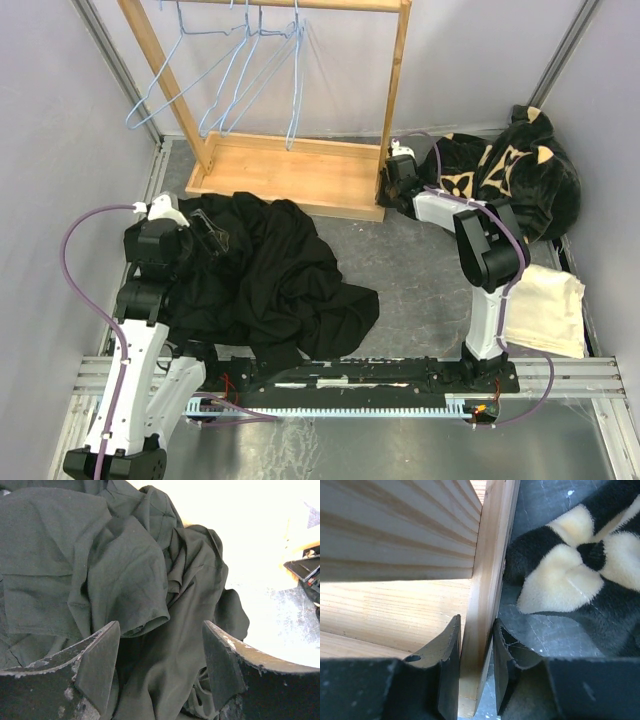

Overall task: Place the shirt on the hanger
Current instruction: Move the clothesline to the center of the board.

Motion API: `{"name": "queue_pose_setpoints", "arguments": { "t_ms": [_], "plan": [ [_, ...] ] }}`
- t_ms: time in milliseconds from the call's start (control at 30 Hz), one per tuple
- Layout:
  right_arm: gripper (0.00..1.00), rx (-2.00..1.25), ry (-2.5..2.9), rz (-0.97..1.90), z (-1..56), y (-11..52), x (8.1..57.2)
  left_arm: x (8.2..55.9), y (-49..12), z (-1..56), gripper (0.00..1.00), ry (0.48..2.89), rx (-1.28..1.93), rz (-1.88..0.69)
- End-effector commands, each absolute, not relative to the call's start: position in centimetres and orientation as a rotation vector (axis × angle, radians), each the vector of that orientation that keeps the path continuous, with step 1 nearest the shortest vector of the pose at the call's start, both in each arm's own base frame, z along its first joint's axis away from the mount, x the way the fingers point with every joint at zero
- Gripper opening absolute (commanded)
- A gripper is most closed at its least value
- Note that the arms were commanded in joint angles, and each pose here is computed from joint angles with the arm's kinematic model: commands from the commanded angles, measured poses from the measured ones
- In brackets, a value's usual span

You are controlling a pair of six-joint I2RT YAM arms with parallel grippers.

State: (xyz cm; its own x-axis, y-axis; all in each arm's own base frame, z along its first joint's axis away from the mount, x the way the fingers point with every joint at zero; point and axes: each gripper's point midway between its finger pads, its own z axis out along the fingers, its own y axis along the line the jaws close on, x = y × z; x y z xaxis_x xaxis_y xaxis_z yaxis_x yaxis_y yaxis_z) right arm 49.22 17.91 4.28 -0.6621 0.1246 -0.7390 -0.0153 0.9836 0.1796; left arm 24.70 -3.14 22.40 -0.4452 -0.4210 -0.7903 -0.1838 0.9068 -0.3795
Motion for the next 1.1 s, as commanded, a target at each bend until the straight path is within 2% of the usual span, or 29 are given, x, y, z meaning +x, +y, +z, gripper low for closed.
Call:
{"name": "queue_pose_setpoints", "arguments": {
  "t_ms": [0,300,500,600,767,967,1067],
  "plan": [
    [0.0,-0.254,2.447,0.328,1.3,19.3,43.1,24.4,-2.7,24.5,0.73,1.988,-0.423,-0.277],
    [0.0,-0.323,2.427,0.458,1.8,19.9,39.8,23.5,-2.9,24.4,0.72,2.0,-0.422,-0.288],
    [0.01,-0.294,2.415,0.479,2.1,19.9,39.2,23.3,-3.1,23.8,0.72,2.019,-0.429,-0.298],
    [0.14,-0.25,2.407,0.454,3.7,19.7,39.9,23.4,-3.1,23.8,0.72,2.02,-0.424,-0.301],
    [0.54,-0.171,2.315,0.476,8.6,19.6,40.3,23.6,-3.5,23.6,0.73,2.025,-0.41,-0.317],
    [0.75,-0.042,2.256,0.437,12.9,17.7,38.7,23.8,-3.7,23.2,0.74,2.047,-0.395,-0.326],
    [0.8,0.061,2.272,0.369,13.7,15.8,37.1,24.0,-3.9,23.2,0.76,2.052,-0.392,-0.331]
  ]
}}
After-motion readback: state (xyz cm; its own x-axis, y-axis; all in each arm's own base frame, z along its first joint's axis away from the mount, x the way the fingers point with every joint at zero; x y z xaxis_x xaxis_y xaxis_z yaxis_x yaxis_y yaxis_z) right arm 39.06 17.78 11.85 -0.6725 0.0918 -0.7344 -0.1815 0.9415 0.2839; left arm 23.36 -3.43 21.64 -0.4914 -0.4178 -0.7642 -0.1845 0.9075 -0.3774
